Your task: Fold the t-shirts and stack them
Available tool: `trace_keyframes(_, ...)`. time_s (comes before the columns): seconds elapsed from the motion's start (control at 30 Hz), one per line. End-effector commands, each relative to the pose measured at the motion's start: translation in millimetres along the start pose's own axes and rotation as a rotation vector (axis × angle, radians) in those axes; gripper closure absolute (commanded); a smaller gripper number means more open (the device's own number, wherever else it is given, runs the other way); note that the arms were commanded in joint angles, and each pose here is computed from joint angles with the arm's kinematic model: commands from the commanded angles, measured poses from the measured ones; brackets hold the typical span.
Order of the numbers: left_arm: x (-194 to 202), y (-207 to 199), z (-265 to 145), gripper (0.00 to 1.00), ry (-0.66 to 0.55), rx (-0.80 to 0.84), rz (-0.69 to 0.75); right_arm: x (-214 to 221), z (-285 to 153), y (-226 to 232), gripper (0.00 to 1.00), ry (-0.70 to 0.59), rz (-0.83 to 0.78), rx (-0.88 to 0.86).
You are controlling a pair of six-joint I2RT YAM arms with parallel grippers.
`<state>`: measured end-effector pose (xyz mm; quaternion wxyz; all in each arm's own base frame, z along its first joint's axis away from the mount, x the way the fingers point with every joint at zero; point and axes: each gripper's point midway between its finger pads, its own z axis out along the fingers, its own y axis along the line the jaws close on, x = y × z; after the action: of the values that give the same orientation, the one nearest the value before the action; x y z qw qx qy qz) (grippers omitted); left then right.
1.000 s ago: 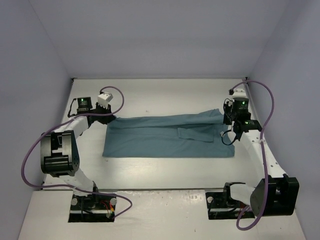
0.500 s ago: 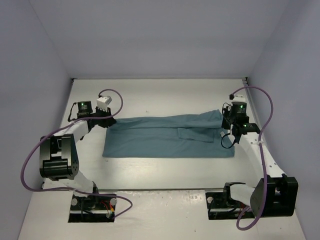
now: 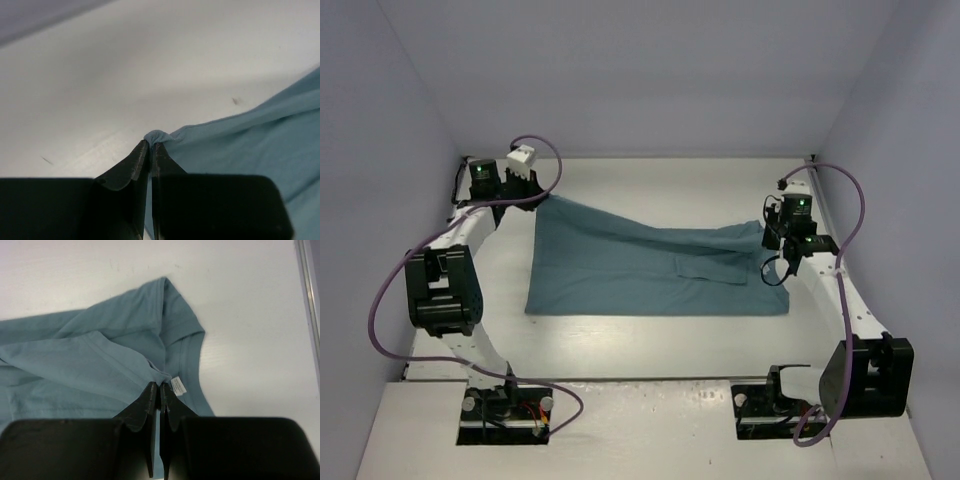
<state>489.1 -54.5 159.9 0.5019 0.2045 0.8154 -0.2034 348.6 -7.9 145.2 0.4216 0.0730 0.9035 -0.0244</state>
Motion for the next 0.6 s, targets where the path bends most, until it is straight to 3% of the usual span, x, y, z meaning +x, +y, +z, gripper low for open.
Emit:
trace_keyframes(0.0,-68,10,4,1.0,-0.143,0.025,0.139,-52,-5,0,1.0,-0.128,-0.003,0.003)
trace_keyframes(0.1,-69,13,10,1.0,-0.127,0.044,0.159,-57,-6,2,1.0,-0.139,-0.018,-0.008)
trace_keyframes(0.4,-8,11,10,1.0,-0.036,0.082,0.121,-44,-11,6,1.0,-0.13,-0.063,-0.045)
trace_keyframes(0.57,2,18,3,1.0,-0.035,0.088,0.093,-35,-15,9,1.0,-0.125,-0.068,-0.073)
